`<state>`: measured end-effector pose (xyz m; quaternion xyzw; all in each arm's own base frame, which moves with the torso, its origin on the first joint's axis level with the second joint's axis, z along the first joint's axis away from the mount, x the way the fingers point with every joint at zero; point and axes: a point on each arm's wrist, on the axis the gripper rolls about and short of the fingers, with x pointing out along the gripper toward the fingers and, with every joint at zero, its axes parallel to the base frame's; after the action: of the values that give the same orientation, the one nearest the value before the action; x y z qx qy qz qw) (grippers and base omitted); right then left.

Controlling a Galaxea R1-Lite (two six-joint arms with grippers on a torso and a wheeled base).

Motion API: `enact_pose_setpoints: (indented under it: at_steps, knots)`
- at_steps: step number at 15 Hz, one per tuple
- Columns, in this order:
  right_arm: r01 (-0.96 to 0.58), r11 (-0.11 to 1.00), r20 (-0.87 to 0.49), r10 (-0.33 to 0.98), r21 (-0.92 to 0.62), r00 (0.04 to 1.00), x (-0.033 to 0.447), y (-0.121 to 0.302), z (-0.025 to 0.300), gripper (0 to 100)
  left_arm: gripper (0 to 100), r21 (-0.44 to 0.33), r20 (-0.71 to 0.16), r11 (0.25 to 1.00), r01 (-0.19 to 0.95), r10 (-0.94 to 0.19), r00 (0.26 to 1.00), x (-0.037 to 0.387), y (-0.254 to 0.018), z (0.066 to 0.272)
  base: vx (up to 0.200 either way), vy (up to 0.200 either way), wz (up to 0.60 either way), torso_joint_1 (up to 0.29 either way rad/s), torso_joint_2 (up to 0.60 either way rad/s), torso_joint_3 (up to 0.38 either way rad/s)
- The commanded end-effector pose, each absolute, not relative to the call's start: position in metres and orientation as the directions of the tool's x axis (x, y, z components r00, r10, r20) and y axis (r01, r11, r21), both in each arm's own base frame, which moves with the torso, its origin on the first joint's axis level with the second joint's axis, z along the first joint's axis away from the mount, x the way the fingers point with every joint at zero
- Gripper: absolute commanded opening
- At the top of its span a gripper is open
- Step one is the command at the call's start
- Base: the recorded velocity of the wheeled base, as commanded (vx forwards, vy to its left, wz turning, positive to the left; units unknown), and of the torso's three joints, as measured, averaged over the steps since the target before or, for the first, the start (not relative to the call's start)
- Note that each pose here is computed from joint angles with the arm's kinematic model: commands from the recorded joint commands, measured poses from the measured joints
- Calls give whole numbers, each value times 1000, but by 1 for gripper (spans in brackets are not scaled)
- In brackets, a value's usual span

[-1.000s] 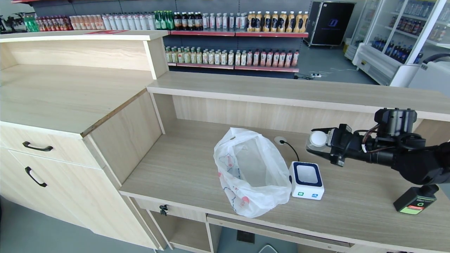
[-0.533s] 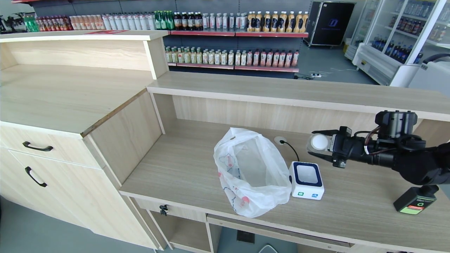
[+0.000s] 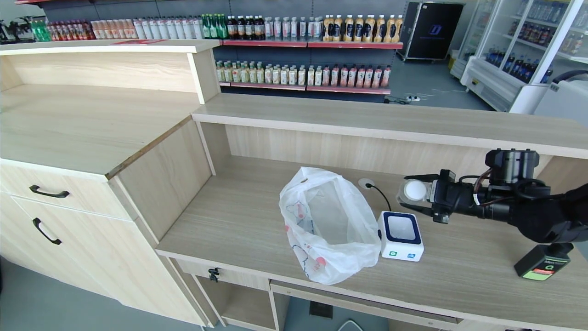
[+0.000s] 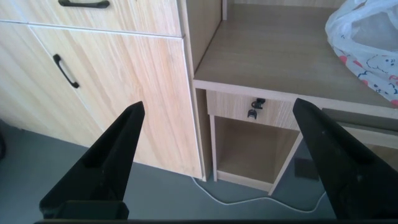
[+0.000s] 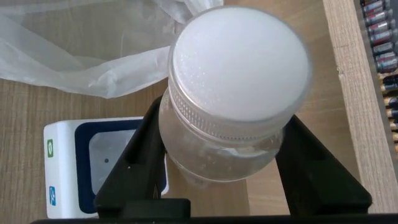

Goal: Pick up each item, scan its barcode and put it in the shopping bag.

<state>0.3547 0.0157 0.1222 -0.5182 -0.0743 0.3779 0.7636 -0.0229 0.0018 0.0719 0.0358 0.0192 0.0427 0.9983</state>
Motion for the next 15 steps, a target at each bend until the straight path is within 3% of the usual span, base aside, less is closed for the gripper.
enact_pose_setpoints:
  at_steps: [1, 15]
  knots:
    - [-497, 163, -281, 658, -853, 699, 356, 16, 120, 0, 100, 73, -35, 994, -86, 89, 995, -23, 2, 72, 0, 0, 0, 0, 0, 0]
    - [-509, 129, -272, 721, -851, 638, 365, 26, 111, 0, 100, 73, -35, 994, -85, 87, 996, -23, 2, 72, 0, 0, 0, 0, 0, 0]
